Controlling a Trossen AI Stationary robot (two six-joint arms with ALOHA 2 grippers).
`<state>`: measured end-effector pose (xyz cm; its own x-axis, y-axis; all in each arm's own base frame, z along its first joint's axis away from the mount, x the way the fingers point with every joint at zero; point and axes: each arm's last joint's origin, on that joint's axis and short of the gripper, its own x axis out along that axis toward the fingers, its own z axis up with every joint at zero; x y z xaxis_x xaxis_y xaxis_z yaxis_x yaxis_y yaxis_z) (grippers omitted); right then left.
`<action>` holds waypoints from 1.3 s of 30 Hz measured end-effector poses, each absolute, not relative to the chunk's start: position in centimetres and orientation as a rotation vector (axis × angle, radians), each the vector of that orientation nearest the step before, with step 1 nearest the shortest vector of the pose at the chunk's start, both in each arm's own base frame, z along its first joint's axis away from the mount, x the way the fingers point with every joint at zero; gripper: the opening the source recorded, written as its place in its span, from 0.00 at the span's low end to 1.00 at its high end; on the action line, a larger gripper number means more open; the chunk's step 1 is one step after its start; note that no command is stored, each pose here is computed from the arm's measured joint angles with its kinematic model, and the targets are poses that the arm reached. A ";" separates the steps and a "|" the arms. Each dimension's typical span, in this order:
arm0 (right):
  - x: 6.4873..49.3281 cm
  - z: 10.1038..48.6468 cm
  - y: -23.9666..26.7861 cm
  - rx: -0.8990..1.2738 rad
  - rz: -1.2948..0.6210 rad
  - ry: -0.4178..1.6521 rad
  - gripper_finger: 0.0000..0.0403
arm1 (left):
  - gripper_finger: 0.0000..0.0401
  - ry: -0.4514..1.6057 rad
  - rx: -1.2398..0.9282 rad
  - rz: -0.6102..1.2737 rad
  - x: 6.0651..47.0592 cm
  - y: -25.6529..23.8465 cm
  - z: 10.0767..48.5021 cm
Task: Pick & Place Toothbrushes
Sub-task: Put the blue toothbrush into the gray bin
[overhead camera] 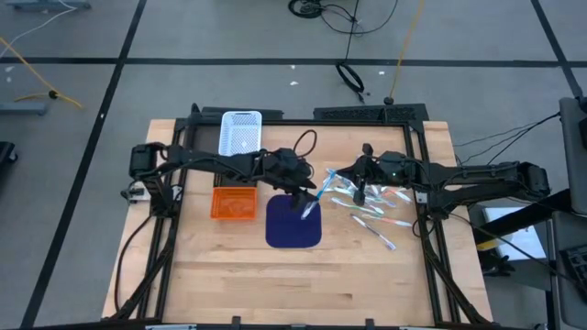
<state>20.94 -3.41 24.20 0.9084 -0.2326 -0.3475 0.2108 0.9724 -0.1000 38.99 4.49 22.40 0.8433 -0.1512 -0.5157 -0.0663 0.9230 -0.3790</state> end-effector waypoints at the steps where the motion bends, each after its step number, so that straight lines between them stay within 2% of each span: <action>1: 20.9 24.2 -3.5 -0.067 -0.244 0.366 0.00 | 0.61 0.573 -0.415 -0.040 39.0 4.5 22.4; 11: 20.9 24.3 -3.5 -0.091 -0.264 0.359 0.00 | 0.57 0.548 -0.515 -0.015 40.3 4.7 20.3; 16: 20.9 24.3 -3.5 -0.090 -0.263 0.363 0.00 | 0.52 0.550 -0.550 -0.001 40.8 4.8 19.3; 19: 20.9 24.3 -3.5 -0.090 -0.263 0.364 0.00 | 0.43 0.545 -0.552 0.002 40.8 4.9 19.4; 27: 20.9 24.2 -3.5 -0.090 -0.261 0.368 0.00 | 0.08 0.544 -0.528 -0.001 40.7 5.1 19.5; 29: 20.9 24.3 -3.5 -0.090 -0.259 0.366 0.00 | 0.03 0.548 -0.522 0.003 40.6 5.1 19.5; 39: 20.9 24.2 -3.5 -0.088 -0.259 0.366 0.04 | 0.03 0.558 -0.527 0.007 40.5 5.1 19.5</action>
